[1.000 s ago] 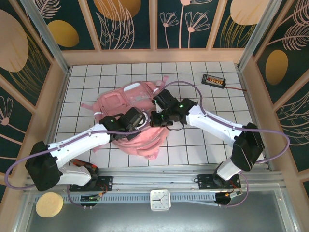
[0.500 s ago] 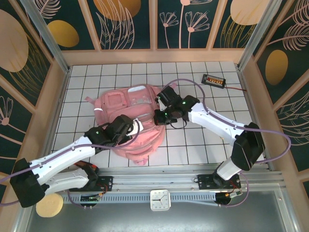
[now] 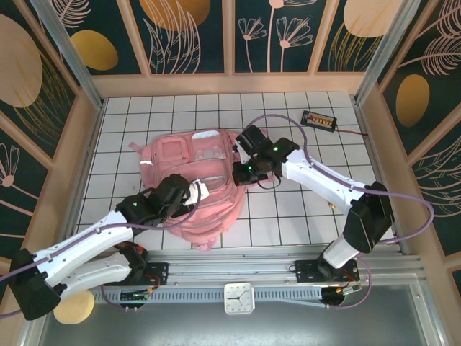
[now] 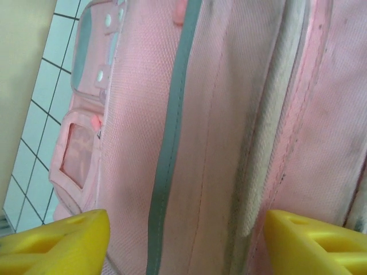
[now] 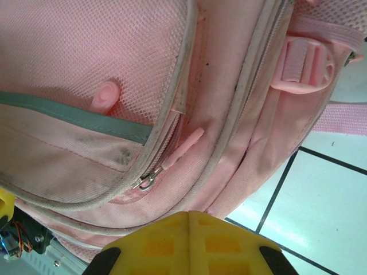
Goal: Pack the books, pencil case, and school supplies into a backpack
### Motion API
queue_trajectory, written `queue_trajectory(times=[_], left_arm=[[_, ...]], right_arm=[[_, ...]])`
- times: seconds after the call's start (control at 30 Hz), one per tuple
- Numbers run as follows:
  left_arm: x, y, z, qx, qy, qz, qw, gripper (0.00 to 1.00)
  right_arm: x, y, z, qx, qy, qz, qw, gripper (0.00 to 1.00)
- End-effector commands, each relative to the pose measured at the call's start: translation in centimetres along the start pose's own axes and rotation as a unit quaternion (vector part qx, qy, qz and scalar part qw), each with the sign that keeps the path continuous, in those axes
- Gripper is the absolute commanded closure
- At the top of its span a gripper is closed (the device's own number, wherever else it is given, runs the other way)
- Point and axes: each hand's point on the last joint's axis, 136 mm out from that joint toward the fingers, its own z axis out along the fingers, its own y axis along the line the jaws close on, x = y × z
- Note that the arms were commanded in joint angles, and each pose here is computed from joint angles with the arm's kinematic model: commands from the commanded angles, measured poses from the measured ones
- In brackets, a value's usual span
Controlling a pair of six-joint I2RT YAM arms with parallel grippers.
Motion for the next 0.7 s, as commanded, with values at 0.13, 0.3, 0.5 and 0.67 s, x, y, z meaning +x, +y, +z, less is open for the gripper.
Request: queue_trajectory(times=[0.13,0.3,0.5,0.67], left_arm=[[-3.2,0.5,-0.7,0.029,-0.033,-0.032,0.999,0.29],[-3.5,0.5,0.2,0.031,-0.016,-0.027,0.999,0.29],[-4.3,-0.1,1.1,0.046,-0.015,-0.020,0.999,0.30],[-5.7,-0.9,1.5,0.055,-0.023,-0.003,0.998,0.29]], right_arm=[[-2.5,1.1,-3.1,-0.035,-0.098,-0.053,0.993,0.01],[-6.1,-1.3,-5.9,-0.127,-0.149,0.078,0.977,0.01],[-4.1,-2.9,-3.2,-0.163,-0.017,0.325,0.931,0.07],[-3.5,-1.4,-2.6,-0.212,0.011,0.387,0.897,0.14]])
